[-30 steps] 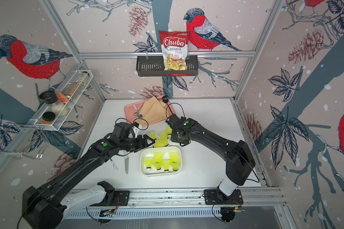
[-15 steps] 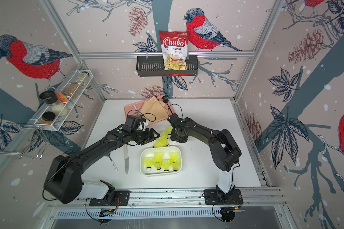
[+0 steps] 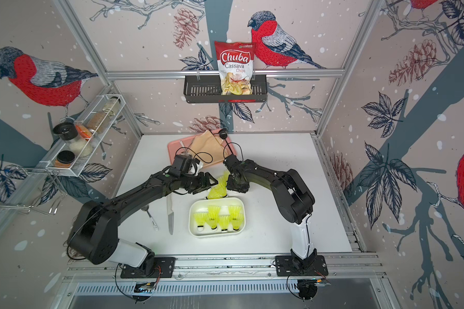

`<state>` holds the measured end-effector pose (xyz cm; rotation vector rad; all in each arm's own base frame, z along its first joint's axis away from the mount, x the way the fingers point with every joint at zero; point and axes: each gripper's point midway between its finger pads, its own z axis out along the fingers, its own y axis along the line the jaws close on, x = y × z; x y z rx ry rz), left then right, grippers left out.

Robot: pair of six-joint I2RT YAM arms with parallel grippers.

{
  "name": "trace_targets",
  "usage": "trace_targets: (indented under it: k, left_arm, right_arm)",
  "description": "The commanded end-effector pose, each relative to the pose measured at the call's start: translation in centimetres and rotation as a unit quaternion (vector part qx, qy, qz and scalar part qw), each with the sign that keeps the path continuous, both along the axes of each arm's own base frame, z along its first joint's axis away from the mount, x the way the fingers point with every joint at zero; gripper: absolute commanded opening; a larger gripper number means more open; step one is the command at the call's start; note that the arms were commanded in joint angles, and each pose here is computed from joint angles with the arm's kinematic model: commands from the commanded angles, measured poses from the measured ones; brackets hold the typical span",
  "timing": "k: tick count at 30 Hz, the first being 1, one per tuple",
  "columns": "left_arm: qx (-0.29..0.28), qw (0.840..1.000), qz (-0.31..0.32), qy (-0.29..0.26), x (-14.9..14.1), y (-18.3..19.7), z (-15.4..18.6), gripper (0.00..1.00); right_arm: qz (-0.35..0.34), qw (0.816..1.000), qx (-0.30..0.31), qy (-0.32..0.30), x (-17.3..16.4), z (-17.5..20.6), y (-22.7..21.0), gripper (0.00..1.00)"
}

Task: Put the shuttlecocks into the storage box
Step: Pick up the shuttlecock at the center of the board.

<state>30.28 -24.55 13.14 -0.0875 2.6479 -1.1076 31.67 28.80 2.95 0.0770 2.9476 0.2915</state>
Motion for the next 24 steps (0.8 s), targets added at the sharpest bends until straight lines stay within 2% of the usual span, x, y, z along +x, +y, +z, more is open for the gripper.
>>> trace_targets:
  k: [1,11,16,24]
  left_arm:
    - [-0.009,1.0,-0.008,-0.018,0.3,-0.2,0.4,0.73]
    - [-0.024,0.999,-0.016,-0.018,0.3,-0.7,0.1,0.73]
    - [-0.034,0.999,-0.022,-0.018,0.3,-1.1,0.3,0.74]
    - [-0.054,0.998,-0.038,-0.018,0.4,-1.9,0.8,0.75]
  right_arm:
    - [-0.007,1.0,0.001,0.0,0.2,-0.4,0.0,0.46]
    - [-0.01,1.0,-0.013,0.002,0.1,-1.5,-0.7,0.34]
    - [-0.011,1.0,-0.011,-0.003,0.1,-1.2,-0.7,0.25]
    - [-0.008,1.0,-0.006,-0.013,-0.1,-0.2,-0.5,0.22]
